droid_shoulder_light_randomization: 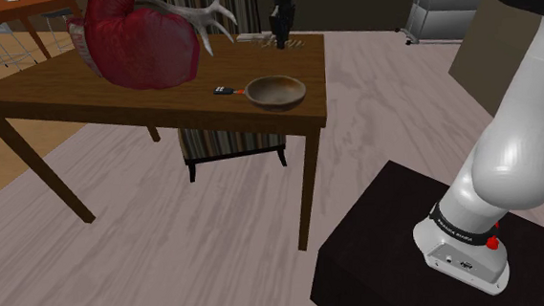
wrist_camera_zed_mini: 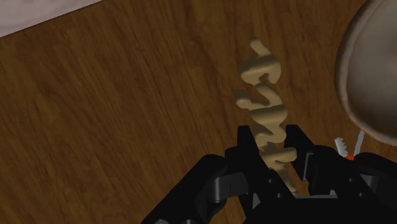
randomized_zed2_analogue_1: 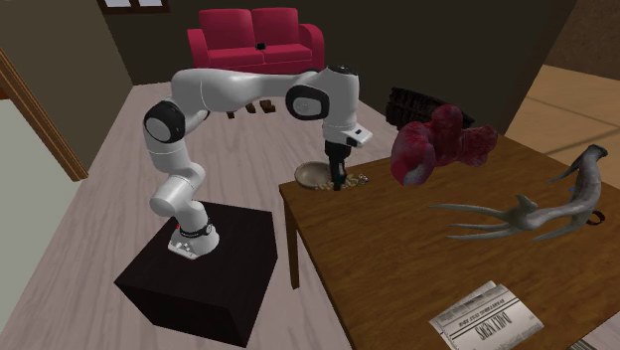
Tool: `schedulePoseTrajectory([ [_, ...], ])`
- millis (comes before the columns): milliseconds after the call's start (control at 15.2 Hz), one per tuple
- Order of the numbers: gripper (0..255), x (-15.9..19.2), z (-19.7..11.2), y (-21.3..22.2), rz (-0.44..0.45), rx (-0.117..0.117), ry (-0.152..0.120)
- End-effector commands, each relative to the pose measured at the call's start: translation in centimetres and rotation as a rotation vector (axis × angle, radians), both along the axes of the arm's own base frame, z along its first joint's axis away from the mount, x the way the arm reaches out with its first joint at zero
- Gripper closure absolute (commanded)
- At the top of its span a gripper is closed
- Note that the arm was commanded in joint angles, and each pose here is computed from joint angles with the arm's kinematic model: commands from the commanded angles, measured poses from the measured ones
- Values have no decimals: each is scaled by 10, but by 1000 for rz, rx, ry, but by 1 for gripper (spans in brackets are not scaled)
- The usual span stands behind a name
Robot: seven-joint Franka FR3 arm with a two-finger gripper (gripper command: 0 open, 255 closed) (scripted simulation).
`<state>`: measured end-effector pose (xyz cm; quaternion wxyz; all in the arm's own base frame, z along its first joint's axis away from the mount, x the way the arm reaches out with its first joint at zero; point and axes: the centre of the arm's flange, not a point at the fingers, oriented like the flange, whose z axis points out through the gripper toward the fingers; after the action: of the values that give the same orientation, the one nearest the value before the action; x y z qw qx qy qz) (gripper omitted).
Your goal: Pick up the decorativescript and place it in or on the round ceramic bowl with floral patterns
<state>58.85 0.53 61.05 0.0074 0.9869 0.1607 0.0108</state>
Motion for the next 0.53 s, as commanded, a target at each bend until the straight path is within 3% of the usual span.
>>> schedulePoseTrajectory([
  [0,255,0,11,0,0,0,0],
  [132,255,0,21,0,0,0,0],
  [462,255,-41,23,51,0,0,0],
])
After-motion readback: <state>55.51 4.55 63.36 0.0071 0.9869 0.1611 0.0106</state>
